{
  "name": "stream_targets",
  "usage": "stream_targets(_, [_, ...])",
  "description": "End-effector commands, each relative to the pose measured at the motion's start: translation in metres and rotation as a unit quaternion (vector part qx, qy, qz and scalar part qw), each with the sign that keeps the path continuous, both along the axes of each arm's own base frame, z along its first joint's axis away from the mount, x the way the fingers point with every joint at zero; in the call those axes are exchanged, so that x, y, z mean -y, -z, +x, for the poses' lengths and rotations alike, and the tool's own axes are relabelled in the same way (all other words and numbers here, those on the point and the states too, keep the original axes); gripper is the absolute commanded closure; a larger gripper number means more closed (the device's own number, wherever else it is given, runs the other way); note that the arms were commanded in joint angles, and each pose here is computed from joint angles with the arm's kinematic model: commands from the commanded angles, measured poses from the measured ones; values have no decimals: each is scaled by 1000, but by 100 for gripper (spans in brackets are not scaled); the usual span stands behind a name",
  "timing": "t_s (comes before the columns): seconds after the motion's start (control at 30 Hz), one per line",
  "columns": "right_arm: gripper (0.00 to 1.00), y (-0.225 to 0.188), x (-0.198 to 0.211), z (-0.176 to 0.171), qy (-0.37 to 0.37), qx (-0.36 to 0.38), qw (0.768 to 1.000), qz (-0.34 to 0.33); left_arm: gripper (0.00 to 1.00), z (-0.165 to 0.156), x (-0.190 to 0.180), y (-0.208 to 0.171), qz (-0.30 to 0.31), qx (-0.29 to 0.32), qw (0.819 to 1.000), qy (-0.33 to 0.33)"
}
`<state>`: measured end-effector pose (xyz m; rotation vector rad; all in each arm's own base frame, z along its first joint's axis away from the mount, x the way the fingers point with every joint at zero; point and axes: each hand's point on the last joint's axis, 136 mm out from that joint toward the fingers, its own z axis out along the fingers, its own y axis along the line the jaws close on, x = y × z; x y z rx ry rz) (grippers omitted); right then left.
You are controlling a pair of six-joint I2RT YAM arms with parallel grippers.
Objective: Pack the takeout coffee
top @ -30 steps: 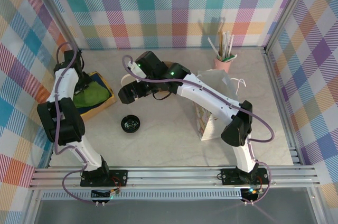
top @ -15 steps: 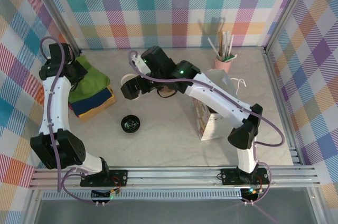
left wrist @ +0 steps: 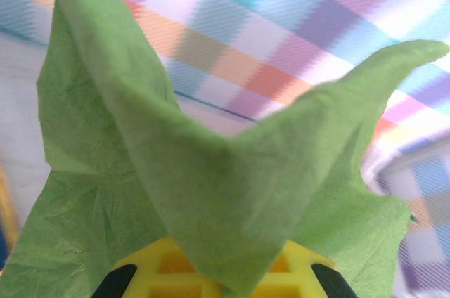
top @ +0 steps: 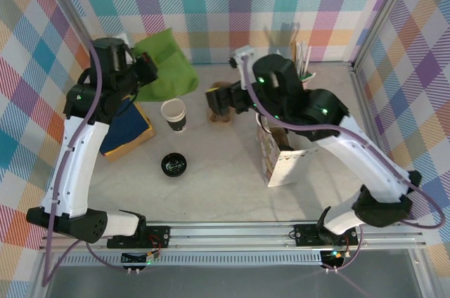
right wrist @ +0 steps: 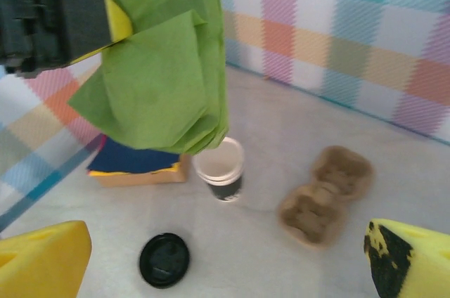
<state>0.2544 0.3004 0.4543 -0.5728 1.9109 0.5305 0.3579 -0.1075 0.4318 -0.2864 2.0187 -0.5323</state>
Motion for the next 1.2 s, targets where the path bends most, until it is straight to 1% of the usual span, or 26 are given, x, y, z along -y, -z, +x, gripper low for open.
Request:
stream_targets(0.0, [1, -2, 52, 9, 96, 35, 995, -20, 100, -11, 53, -39, -25, 64, 995, 73])
stream_targets(0.17, [1, -1, 120, -4, 180, 48, 983, -6, 100, -31, 144, -58, -60, 90, 975, 192])
stream_targets(0.23, [1, 0, 148, -11, 216, 56, 975, -2, 100, -40, 181, -61, -84, 92, 963, 237])
stream_targets(0.37, [1, 1, 196, -27, 276, 63, 959, -6, 100, -55, 240, -68, -139, 94, 938, 304])
stream_targets(0.43, [1, 1, 218, -36, 302, 66, 951, -10, 100, -62, 263, -70, -161, 94, 927, 326])
stream_targets(0.53, [1, 0, 242, -48, 321, 71, 944, -3, 100, -67, 290, -71, -185, 97, 916, 341])
stream_targets(0.6, [1, 1, 254, -56, 325, 72, 943, 4, 100, -70, 307, -74, -216, 99, 904, 357])
stream_targets(0.67, [1, 1, 266, -63, 333, 74, 940, 14, 100, -76, 324, -76, -232, 102, 892, 374])
stream_targets(0.8, [1, 2, 277, -72, 333, 74, 939, 30, 99, -80, 356, -69, -260, 92, 878, 392])
stream_targets(0.9, [1, 8, 277, -72, 333, 69, 940, 19, 99, -83, 377, -55, -257, 76, 875, 402])
stream_targets(0.97, [1, 10, 275, -71, 333, 66, 941, 12, 99, -88, 388, -51, -248, 76, 875, 410])
stream_targets(1.03, [1, 11, 274, -70, 333, 66, 941, 11, 99, -89, 393, -44, -228, 74, 880, 411])
stream_targets(1.17, [1, 9, 274, -70, 330, 72, 941, 15, 99, -83, 397, -18, -215, 54, 888, 402])
